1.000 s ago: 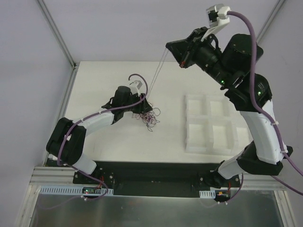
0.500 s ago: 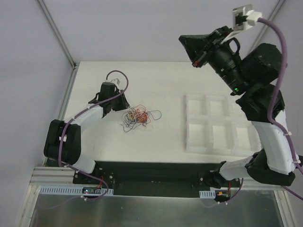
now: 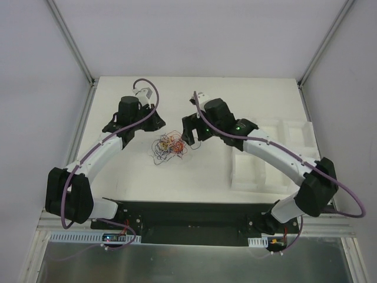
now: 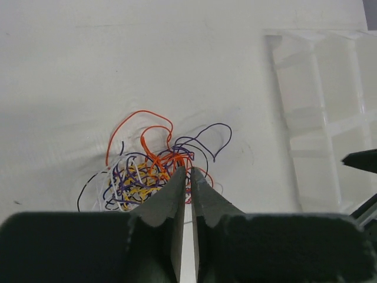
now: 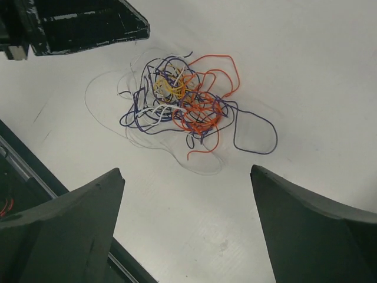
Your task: Untangle the cables
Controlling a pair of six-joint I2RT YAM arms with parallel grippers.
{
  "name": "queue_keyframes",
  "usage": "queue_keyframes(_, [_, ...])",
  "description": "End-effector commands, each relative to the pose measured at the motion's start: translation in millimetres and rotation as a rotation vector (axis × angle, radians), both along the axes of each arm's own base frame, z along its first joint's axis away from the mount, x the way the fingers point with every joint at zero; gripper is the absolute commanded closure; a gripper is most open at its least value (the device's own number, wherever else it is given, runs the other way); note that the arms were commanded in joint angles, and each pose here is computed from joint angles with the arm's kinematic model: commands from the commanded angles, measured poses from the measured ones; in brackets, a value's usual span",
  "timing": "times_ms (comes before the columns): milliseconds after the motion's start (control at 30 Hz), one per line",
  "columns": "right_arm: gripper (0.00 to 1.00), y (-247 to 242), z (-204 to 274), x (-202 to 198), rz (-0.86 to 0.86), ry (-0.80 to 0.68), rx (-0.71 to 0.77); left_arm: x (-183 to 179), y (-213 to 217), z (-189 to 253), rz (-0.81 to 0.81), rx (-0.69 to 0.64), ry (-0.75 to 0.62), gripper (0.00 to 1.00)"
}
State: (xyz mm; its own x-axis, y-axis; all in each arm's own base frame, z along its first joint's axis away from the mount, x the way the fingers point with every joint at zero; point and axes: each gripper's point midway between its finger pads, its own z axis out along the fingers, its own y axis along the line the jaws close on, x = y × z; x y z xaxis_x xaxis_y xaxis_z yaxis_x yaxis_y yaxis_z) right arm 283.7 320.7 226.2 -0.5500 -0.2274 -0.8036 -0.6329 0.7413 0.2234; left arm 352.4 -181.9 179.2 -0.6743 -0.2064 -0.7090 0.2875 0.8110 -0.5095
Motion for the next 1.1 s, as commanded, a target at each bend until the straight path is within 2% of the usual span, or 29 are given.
queue_keyframes(0, [0.07,47,2,-2,0.118,0.006,0.139,-1,-4,20,-0.006,-0.030,-0.004,0.85])
queue_keyframes(100, [0.07,76,-24,-16,0.160,0.058,0.155,-1,9,29,0.068,-0.005,-0.013,0.58])
queue_keyframes(200, [0.08,105,-40,-29,0.205,0.107,0.193,-6,29,34,0.184,0.006,0.006,0.43])
queue_keyframes(233, [0.11,116,-46,-35,0.241,0.119,0.206,-9,37,37,0.224,-0.013,0.024,0.40])
queue_keyframes(300, [0.15,134,-56,-46,0.310,0.095,0.203,-19,50,34,0.267,-0.071,0.080,0.39])
queue_keyframes(400, [0.15,154,-70,-46,0.359,0.045,0.180,-34,68,29,0.306,-0.136,0.123,0.39])
queue_keyframes(533, [0.16,168,-87,-29,0.347,0.013,0.146,-53,96,10,0.395,-0.107,0.146,0.36])
queue_keyframes(600, [0.22,179,-92,-30,0.375,0.031,0.144,-61,107,1,0.439,-0.087,0.171,0.35])
queue_keyframes(800, [0.30,194,-116,-35,0.387,0.103,0.162,-70,108,-15,0.432,-0.079,0.239,0.34])
queue_keyframes(900, [0.33,198,-123,-41,0.408,0.135,0.175,-71,101,-24,0.411,-0.102,0.294,0.31])
queue_keyframes(1000, [0.42,200,-126,-48,0.435,0.161,0.194,-72,99,-32,0.418,-0.121,0.340,0.22])
queue_keyframes(1067, [0.53,199,-126,-54,0.453,0.176,0.207,-73,97,-35,0.427,-0.135,0.363,0.20])
